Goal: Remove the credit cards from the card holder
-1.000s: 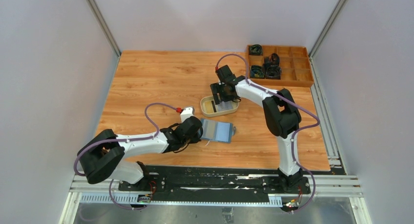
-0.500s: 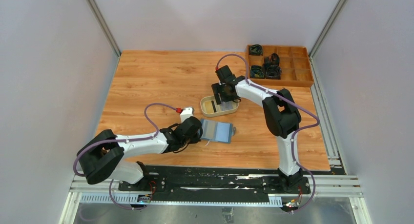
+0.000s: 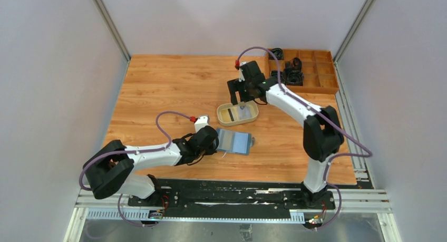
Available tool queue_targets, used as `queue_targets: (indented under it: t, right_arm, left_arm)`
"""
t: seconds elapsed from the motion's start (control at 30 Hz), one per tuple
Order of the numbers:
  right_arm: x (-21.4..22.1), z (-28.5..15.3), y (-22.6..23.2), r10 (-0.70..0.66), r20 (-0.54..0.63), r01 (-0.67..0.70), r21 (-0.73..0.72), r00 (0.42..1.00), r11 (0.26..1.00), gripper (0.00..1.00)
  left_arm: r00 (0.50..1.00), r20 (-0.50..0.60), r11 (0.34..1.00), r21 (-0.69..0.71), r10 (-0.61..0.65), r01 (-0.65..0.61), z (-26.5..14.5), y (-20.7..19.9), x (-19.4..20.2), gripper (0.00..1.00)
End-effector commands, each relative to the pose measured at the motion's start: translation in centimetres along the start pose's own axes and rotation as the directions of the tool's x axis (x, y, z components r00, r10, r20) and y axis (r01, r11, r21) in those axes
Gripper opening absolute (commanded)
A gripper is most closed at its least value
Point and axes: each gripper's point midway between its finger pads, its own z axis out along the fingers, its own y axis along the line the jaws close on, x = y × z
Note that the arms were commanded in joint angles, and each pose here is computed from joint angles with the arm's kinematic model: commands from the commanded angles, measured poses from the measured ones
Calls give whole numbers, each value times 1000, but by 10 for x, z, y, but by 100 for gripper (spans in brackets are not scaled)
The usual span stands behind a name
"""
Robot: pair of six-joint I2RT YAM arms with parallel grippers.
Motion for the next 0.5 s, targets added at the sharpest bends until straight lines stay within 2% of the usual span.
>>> queue_targets:
  t: [0.0, 0.03, 0.1, 0.3, 0.47]
  right_arm:
    - [-18, -50, 36, 76, 128, -49, -203, 989, 978, 90]
    - [-12, -57, 45, 102, 133, -64, -258, 986, 964, 89]
    - [14, -65, 54, 123, 116, -86, -280, 986, 956, 88]
    - [77, -66, 88, -18, 90, 36, -200, 996, 979, 88]
    - [106, -48, 99, -29, 34, 34, -124, 999, 992, 87]
  left_arm:
    - [1000, -1, 1000, -11, 6, -6, 4, 1, -2, 0]
    - [1000, 0, 1000, -14, 5, -5, 4, 1, -2, 0]
    - [1000, 7, 1000, -9, -5, 5, 3, 1, -3, 0]
    - [1000, 13, 1000, 13, -15, 15, 1, -2, -4, 0]
    - [1000, 8, 999, 27, -28, 28, 0, -5, -3, 0]
